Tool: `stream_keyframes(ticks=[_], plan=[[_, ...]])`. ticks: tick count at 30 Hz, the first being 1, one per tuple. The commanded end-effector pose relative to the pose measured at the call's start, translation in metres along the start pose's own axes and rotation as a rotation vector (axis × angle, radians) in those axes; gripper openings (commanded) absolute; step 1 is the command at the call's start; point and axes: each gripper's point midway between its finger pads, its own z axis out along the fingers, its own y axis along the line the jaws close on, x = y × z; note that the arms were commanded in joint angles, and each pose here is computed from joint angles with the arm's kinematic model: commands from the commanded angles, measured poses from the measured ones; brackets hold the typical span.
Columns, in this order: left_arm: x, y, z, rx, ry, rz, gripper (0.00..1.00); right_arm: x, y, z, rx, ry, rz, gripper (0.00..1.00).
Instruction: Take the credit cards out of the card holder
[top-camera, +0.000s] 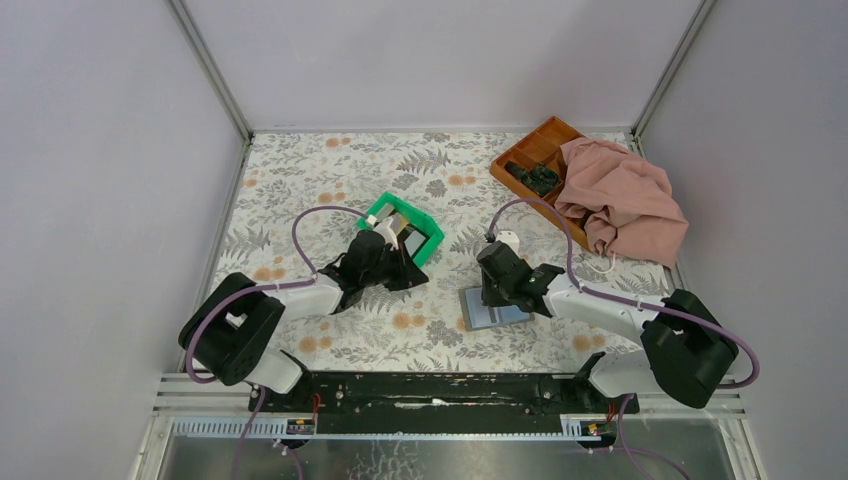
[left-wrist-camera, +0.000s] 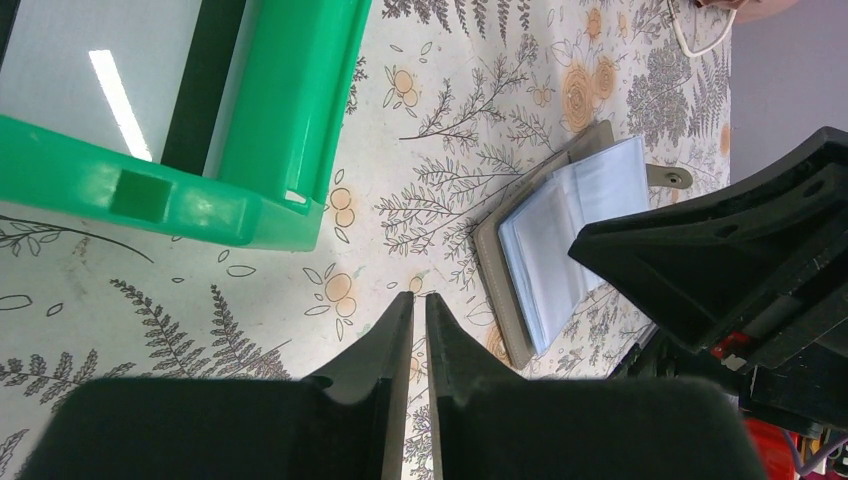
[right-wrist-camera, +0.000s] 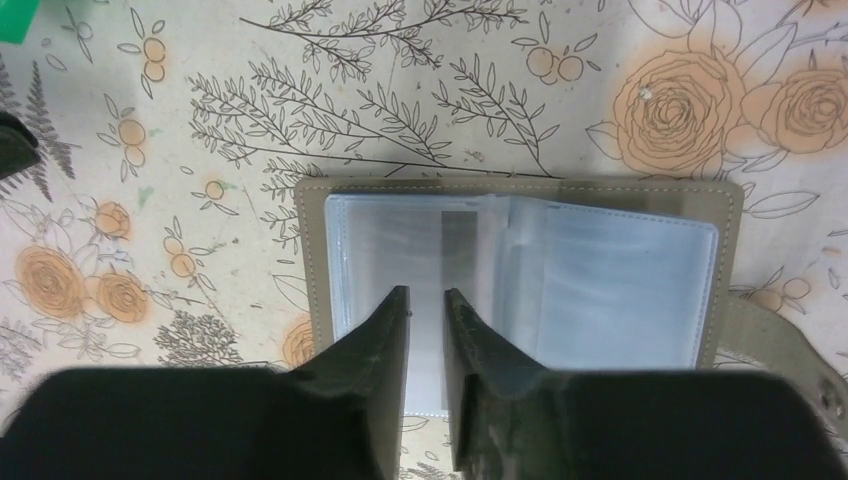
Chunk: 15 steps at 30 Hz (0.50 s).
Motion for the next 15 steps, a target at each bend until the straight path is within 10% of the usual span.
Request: stream_keyframes(ticks=[1,6,15], plan=[[-0.0100,-0.0069,0.0016,0.036,-0.030,0.011,0.16,-0.0097,0.0067,-0.0021,-0.029,-0.023,0.009,0.40],[-0.0092,-0.0067,0.0023,0.037,-0.027,0.012,0.16,-0.0159,0.0054,-0.0038,-0.008,-0.027,-0.036,0.68],[-0.0064,-0.0033,0.0029,0.031,-0.020,0.011,0.15,-0.0141,0.0112,0.0028,0.003,0.001,-0.105,0.75]])
